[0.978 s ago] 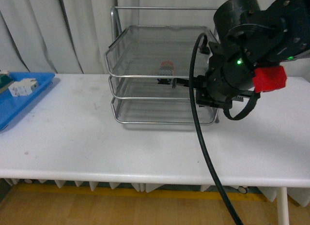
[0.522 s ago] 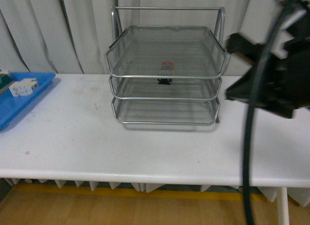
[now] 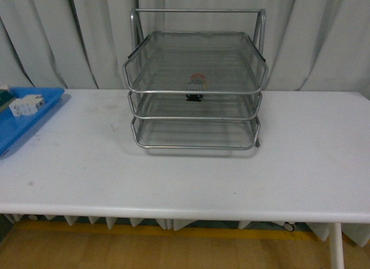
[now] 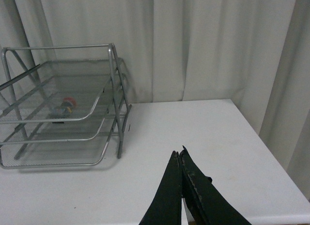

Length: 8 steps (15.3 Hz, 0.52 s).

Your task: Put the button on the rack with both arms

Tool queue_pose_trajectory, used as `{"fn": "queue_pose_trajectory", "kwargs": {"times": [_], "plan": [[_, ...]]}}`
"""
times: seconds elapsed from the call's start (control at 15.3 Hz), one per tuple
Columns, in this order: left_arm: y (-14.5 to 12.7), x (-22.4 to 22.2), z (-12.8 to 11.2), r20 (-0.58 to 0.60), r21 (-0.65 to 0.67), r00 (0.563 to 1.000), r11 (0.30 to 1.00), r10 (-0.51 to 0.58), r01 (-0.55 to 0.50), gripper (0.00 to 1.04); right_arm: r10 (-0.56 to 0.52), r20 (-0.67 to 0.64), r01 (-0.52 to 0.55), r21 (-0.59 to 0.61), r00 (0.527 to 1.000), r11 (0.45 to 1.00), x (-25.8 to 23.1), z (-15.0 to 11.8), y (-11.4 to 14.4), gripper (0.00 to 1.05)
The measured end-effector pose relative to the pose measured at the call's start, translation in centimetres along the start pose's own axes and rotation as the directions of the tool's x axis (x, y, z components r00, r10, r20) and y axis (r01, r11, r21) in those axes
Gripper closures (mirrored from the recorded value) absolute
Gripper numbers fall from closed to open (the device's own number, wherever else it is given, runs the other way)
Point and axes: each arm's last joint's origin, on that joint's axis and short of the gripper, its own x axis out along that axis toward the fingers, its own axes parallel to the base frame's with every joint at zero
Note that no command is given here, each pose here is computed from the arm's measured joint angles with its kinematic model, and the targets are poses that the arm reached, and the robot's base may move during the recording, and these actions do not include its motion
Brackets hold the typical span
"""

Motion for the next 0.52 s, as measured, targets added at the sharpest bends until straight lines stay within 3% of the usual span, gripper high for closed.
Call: {"fn": "queue_pose_trajectory", "kwargs": {"times": [0.52], "plan": [[0.0, 0.0, 0.0, 0.000, 0.000, 1.000, 1.000, 0.000, 0.000, 0.07, 0.000, 0.002, 0.000, -0.003, 1.000, 1.000, -2.2, -2.2, 0.0, 1.03]]}}
